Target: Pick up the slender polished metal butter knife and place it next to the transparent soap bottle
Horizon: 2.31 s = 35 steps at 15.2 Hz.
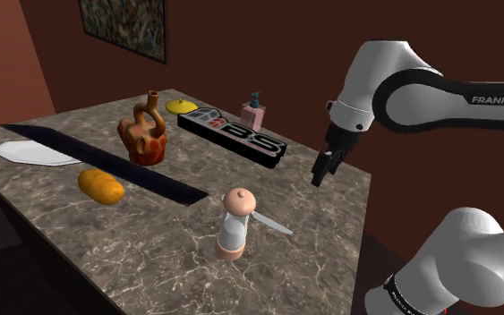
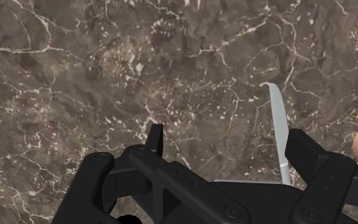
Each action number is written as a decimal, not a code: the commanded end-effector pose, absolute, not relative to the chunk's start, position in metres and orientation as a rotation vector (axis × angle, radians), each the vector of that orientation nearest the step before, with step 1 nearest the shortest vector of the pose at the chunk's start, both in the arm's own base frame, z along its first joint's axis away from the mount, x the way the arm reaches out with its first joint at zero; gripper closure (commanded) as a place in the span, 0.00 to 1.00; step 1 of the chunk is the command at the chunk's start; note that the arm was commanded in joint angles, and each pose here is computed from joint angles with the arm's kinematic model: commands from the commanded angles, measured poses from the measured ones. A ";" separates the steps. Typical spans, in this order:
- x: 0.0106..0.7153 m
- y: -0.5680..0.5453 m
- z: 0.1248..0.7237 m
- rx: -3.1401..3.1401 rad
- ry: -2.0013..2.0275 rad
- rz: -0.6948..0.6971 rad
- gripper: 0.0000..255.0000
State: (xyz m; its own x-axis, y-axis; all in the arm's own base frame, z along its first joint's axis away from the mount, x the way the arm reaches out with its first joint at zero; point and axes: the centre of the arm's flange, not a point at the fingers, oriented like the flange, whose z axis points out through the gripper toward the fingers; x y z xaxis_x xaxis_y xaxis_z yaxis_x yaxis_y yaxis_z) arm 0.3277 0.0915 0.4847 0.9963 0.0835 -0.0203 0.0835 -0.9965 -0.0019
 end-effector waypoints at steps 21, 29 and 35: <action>0.387 0.236 0.334 -3.182 -0.438 -0.359 0.00; 0.388 0.236 0.331 -3.182 -0.438 -0.359 0.00; 0.388 0.236 0.331 -3.182 -0.438 -0.359 1.00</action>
State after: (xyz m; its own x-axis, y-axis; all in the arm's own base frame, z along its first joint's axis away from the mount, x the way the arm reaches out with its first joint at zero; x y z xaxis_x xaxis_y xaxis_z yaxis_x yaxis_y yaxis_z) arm 0.3885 0.2399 0.3362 0.9338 0.2823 0.2200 0.2620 -0.9580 0.1168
